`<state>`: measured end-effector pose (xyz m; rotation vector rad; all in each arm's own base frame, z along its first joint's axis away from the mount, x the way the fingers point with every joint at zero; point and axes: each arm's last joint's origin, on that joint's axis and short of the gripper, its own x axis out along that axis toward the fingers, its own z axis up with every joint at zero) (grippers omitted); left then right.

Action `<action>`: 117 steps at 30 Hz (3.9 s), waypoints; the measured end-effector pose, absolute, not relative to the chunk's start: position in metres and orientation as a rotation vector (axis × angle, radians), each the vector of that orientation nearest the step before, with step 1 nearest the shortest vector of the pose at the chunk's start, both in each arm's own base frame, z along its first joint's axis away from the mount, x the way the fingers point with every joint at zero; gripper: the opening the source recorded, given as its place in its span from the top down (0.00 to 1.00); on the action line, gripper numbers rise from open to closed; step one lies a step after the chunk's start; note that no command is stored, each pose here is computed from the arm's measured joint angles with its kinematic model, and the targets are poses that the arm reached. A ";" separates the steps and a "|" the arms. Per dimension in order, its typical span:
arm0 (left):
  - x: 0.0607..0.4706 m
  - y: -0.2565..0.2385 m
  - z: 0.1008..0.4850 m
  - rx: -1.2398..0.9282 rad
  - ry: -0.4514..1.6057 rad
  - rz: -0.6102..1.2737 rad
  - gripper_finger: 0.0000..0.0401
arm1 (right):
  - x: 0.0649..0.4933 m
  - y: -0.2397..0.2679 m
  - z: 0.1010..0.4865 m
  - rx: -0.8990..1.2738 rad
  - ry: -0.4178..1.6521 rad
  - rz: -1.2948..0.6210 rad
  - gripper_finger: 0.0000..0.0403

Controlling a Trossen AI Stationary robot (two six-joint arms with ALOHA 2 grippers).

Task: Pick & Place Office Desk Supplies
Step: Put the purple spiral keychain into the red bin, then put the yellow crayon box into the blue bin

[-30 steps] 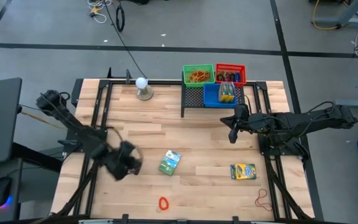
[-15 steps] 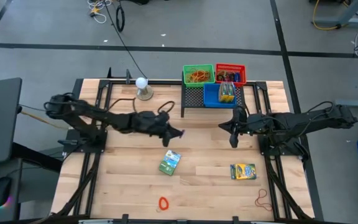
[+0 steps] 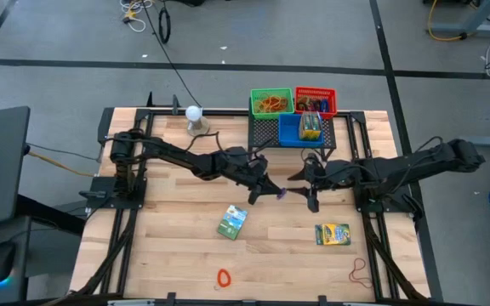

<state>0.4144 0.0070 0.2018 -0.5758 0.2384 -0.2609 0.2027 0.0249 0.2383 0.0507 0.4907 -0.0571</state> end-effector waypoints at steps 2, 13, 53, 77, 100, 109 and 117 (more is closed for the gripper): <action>0.421 0.007 0.205 -0.570 0.224 -0.272 0.98 | 0.206 0.027 0.236 0.060 0.498 -0.012 0.54; 0.425 0.006 0.208 -0.557 0.220 -0.303 0.97 | 0.212 0.029 0.230 0.045 0.515 -0.044 0.68; 0.364 0.007 0.194 -0.476 0.321 0.206 0.98 | 0.157 -0.121 0.428 0.357 0.341 -0.788 0.98; 0.361 -0.027 0.194 -0.518 0.265 0.362 0.95 | 0.161 -0.251 0.329 0.727 0.745 -0.879 0.68; 0.361 -0.030 0.194 -0.415 0.281 0.350 0.95 | 0.077 -0.038 0.414 0.507 0.715 -0.521 0.98; 0.357 -0.038 0.186 -0.435 0.390 0.274 0.95 | 0.100 -0.018 0.368 0.482 0.846 -0.339 0.99; 0.340 -0.081 0.176 -0.525 0.723 0.292 0.97 | 0.148 0.000 0.334 0.363 0.712 -0.092 0.99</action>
